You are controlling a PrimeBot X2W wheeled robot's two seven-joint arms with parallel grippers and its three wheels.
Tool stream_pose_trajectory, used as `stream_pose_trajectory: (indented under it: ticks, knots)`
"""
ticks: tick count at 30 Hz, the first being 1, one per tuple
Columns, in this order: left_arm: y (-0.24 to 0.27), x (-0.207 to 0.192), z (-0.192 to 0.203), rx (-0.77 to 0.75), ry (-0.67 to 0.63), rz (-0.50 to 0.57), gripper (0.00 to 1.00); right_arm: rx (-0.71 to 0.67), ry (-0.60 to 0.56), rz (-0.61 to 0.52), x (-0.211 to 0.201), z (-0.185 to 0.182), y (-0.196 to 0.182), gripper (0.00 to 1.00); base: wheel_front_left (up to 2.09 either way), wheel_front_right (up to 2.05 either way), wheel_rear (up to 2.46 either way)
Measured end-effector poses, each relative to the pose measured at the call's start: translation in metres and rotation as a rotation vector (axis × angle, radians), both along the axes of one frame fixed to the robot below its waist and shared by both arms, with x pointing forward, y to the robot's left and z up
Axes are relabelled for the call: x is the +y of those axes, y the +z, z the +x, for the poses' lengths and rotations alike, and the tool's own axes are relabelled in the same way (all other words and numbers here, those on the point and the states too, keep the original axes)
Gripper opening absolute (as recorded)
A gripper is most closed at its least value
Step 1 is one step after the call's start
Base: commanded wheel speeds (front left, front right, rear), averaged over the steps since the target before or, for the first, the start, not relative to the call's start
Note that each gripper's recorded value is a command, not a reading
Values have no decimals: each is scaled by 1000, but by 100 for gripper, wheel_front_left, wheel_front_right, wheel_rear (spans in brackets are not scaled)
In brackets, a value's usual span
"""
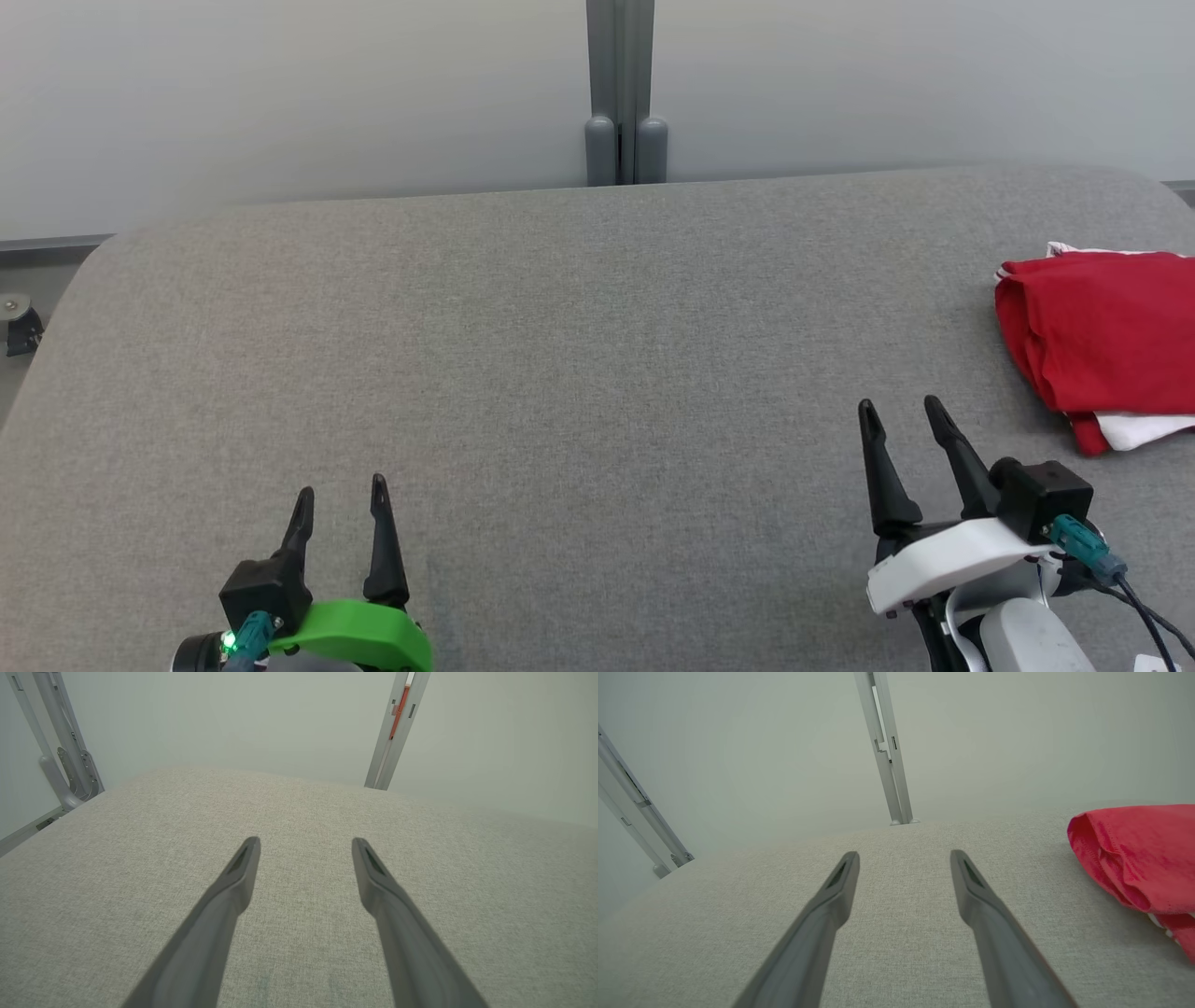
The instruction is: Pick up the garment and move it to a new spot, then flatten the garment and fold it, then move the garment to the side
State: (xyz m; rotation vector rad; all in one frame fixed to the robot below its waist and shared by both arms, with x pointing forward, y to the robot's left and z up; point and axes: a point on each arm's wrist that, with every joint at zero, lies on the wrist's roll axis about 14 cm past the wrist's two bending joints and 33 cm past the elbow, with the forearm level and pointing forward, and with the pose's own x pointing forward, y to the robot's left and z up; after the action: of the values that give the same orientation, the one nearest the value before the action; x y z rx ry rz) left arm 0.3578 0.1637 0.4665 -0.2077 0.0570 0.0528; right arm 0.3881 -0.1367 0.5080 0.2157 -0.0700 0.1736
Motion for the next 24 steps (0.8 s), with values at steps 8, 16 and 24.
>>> stream_pose_trajectory:
  ticks: [8,16,24]
  knots:
    - [2,-2,-1,-5,1,2,100,26,20,13,7,-8,-9,100,0,0,0]
    - [1,-6,-1,-3,-10,-2,100,31,15,13,5,-9,-10,100,0,0,0]
    - [-1,-6,-2,5,-11,0,100,32,17,13,6,-8,-11,100,0,0,0]
